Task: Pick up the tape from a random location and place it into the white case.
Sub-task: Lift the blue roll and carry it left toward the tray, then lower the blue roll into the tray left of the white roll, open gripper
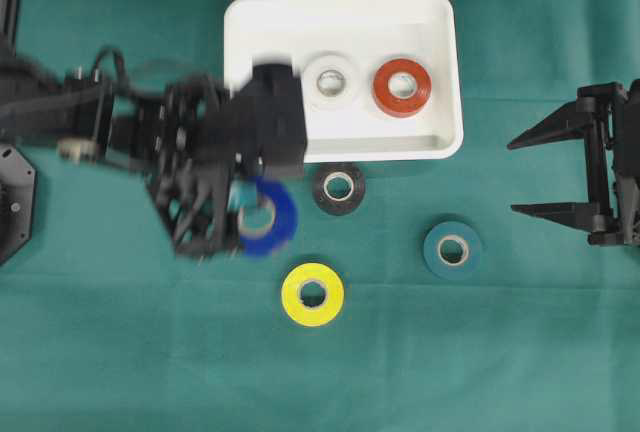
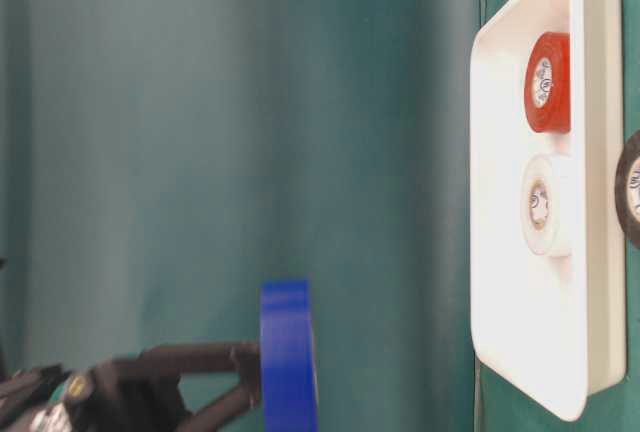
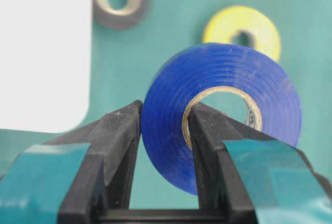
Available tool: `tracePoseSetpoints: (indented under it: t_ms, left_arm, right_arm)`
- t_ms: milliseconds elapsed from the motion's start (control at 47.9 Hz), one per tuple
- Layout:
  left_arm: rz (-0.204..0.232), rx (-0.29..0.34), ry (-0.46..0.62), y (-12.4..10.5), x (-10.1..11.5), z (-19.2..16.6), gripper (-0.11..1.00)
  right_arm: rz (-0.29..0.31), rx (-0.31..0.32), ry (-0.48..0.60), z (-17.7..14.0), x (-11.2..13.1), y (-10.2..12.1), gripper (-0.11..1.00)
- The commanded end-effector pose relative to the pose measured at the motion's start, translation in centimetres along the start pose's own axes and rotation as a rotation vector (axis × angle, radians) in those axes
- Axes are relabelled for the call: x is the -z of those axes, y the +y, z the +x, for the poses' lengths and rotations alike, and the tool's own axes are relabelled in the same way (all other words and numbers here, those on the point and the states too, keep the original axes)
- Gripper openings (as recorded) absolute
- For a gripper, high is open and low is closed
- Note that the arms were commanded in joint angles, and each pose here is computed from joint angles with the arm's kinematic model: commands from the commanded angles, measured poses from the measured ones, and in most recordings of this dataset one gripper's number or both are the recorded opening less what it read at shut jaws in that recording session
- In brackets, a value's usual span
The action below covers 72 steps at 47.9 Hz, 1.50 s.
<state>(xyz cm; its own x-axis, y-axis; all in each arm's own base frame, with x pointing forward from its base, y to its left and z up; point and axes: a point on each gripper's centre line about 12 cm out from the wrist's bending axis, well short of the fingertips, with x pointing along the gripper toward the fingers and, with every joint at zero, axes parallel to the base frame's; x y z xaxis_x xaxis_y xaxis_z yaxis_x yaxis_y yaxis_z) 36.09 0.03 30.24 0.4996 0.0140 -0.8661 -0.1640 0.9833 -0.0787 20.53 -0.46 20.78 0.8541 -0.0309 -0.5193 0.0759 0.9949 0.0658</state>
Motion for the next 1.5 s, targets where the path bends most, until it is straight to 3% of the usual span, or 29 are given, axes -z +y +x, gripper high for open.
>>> tracePoseSetpoints:
  t_ms: [0,334,542,1481]
  left_arm:
    - [-0.043,-0.017,-0.074,1.8,-1.4,-1.5,0.23]
    - [-0.232,-0.135,-0.134,10.1,-2.1,-2.0,0.23]
    - [-0.301,-0.178,-0.148,13.1,-1.8,-2.3,0.23]
    - [-0.313,-0.186,-0.135,13.5,-1.2,-2.0,0.23]
  right_arm:
    - [-0.002,0.000,-0.023,-0.1,-1.0,0.1,0.87]
    - [-0.003,0.001,-0.017,-0.1,-0.9,0.0,0.87]
    - [-0.005,0.001,-0.014,-0.1,-0.9,0.0,0.87]
    - [-0.014,0.004,-0.008,0.0,-0.9,0.0,0.87]
